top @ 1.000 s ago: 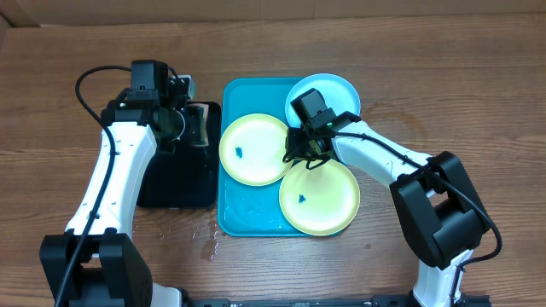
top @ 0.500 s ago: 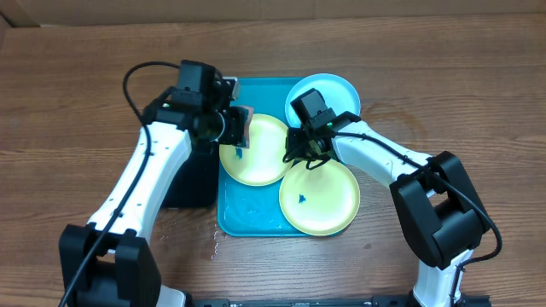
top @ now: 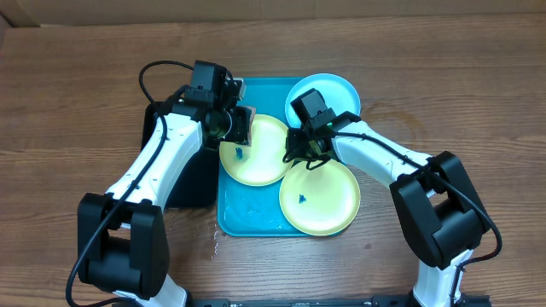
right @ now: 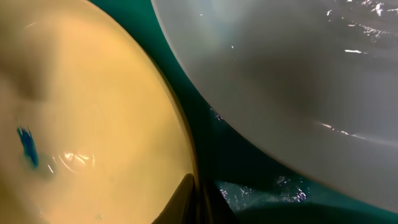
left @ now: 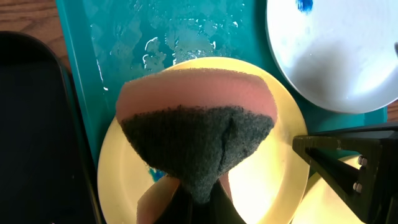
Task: Clean dirty plates on tray and stack at the side
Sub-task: 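Move the sponge with the left gripper onto the left yellow plate, then scrub the left yellow plate's blue stain with the sponge in the left gripper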
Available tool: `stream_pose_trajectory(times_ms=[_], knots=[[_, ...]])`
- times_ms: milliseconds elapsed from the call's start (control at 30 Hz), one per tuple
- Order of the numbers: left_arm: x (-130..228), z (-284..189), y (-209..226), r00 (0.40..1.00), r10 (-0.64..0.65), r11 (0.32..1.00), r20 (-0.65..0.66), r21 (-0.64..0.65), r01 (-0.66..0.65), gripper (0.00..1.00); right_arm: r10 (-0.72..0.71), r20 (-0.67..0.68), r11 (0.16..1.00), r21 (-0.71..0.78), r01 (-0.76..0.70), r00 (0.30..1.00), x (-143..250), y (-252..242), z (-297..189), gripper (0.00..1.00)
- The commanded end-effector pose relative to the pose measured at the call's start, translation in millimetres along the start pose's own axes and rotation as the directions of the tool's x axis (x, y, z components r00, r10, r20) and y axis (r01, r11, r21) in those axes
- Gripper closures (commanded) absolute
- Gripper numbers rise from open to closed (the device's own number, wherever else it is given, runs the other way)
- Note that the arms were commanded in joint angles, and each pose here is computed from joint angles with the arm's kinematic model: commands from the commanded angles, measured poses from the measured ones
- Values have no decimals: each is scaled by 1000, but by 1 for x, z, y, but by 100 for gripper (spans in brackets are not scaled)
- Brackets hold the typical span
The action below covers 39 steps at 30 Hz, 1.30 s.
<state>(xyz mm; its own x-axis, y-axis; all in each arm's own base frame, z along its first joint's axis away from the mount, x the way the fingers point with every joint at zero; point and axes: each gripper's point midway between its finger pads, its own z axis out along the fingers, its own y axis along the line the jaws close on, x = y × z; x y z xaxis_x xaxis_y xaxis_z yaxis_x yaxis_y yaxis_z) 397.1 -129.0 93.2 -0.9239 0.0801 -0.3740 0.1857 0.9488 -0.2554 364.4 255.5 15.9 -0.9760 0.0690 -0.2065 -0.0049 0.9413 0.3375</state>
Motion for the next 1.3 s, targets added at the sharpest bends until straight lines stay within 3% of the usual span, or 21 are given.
stream_pose_trajectory(times_ms=[0, 167, 267, 767, 1267], knots=[[1, 2, 2, 1000, -9, 1000, -2, -9, 9, 96, -7, -4, 1000, 11, 7, 1000, 2, -2, 4, 89], [3, 2, 2, 1000, -11, 1000, -11, -9, 11, 96, 13, -6, 1000, 19, -12, 1000, -1, -10, 1, 89], [5, 2, 2, 1000, -14, 1000, -20, -11, 14, 96, 15, -10, 1000, 23, -15, 1000, 0, -11, -1, 96], [20, 4, 6, 996, -53, 998, -74, -33, 51, 96, 14, -6, 1000, 20, -14, 1000, -1, -10, -3, 96], [59, 34, 19, 983, -144, 989, -110, -56, 139, 96, 14, -6, 1000, 20, -14, 1000, -1, -10, -3, 96]])
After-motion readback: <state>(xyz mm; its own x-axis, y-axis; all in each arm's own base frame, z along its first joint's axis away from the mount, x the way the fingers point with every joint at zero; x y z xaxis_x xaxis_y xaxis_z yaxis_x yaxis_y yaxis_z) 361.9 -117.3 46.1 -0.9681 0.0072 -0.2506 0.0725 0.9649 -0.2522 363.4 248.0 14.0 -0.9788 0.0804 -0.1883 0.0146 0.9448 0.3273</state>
